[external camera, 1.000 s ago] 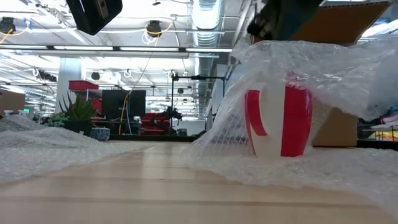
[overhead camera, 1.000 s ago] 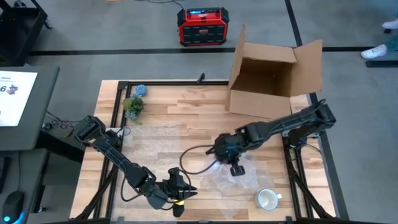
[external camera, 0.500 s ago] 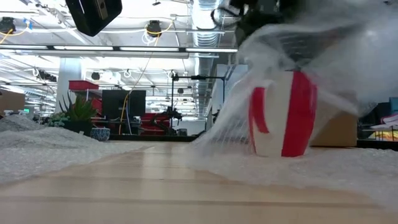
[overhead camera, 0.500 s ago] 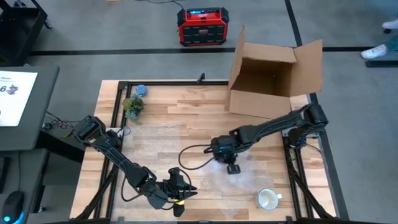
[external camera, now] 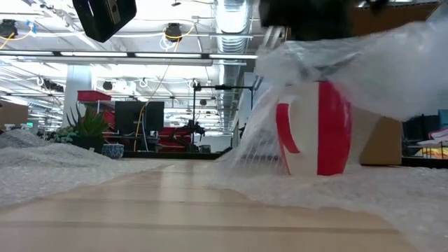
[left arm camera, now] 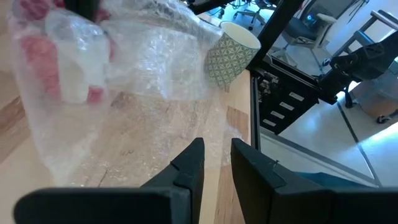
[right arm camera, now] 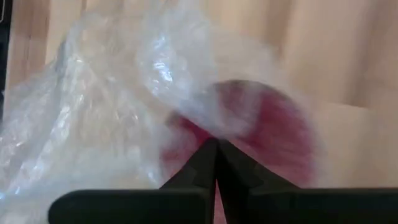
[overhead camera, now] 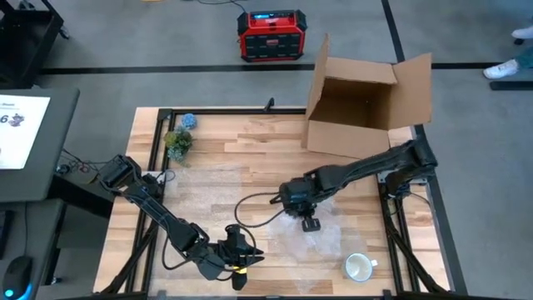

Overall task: Wrap mug
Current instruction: Wrap the red mug in the right bubble wrap

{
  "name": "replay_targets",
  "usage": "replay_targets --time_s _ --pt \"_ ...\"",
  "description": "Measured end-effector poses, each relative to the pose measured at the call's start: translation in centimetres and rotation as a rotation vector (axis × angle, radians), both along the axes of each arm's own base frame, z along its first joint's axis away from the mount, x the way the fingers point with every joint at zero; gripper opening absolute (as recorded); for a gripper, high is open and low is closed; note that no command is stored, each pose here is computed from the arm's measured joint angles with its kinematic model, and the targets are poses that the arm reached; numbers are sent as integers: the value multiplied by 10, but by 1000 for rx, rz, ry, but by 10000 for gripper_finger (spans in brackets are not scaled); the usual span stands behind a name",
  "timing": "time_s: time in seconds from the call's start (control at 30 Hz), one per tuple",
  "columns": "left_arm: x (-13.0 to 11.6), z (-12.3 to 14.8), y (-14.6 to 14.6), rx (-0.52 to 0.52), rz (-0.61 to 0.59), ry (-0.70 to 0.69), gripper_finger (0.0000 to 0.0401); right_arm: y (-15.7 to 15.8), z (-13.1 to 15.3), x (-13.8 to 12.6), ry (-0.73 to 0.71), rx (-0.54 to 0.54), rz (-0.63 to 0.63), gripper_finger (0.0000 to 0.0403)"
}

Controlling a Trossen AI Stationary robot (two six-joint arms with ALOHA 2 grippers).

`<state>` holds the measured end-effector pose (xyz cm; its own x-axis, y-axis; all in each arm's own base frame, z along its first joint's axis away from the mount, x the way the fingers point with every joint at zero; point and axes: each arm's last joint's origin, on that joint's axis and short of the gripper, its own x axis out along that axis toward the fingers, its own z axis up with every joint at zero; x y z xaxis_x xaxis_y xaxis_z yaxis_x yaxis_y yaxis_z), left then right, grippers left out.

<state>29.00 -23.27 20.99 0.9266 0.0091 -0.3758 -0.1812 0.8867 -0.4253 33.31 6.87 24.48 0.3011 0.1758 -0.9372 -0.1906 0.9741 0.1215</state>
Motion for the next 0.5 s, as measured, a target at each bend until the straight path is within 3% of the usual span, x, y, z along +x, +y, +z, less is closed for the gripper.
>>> replay_targets --time_s 0.13,0.27,0.4,0.5 --pt "0 0 0 -1 1 1 58 -3 25 -9 -74 -15 -13 0" --pt "0 0 0 -1 1 1 58 1 41 -15 -145 61 23 0" --pt "0 0 0 0 1 2 58 9 26 -11 -135 162 92 0" --pt "0 0 0 1 0 2 58 10 8 -6 -115 169 99 0"
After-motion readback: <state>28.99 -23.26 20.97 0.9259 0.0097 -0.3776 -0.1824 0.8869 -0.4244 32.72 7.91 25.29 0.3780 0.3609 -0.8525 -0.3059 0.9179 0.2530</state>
